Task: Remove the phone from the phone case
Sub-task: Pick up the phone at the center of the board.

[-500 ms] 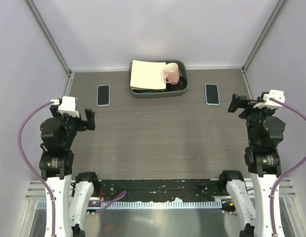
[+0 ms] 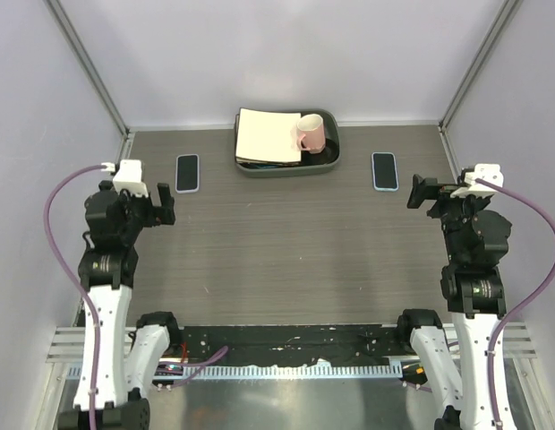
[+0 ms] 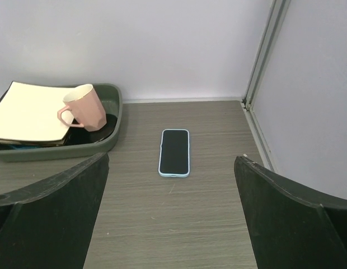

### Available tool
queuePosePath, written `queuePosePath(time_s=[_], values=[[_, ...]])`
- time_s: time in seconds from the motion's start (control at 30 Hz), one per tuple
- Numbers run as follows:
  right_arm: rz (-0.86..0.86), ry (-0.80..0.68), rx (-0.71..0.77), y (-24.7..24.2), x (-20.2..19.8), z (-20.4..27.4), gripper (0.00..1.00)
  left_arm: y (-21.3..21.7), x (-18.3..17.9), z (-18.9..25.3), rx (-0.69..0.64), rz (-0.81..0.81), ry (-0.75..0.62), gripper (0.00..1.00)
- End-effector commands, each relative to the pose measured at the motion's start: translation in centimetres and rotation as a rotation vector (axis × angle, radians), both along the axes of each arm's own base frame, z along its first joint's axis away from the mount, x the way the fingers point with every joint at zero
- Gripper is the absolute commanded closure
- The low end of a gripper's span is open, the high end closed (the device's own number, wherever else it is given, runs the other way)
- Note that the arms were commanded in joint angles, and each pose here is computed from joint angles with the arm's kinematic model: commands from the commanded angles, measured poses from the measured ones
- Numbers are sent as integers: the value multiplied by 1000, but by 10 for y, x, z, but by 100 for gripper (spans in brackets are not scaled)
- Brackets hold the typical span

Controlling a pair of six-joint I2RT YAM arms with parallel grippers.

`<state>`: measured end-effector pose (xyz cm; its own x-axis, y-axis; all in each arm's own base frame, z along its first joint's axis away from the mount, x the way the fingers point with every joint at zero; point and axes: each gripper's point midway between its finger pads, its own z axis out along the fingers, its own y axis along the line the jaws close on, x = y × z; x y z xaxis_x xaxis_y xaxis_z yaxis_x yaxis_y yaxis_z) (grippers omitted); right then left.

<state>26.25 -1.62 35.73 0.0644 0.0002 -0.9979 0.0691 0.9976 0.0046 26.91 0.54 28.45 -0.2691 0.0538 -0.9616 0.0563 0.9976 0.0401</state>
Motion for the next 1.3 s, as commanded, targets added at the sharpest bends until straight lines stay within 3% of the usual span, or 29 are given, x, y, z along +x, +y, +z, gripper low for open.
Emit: queuePosePath(time_s=[0.0,0.73,1.0,1.27], values=[[67,-40,-53,11,-1,8,0,6,32,-5,-30,28,53,0],[125,25,-106,18,9,-15,1,-3,196,-115,-54,62,329,0],[134,46,-113,18,13,-22,0,-5,227,-153,-79,91,460,0],[130,58,-113,15,15,-24,1,13,245,-181,-16,175,588,0]])
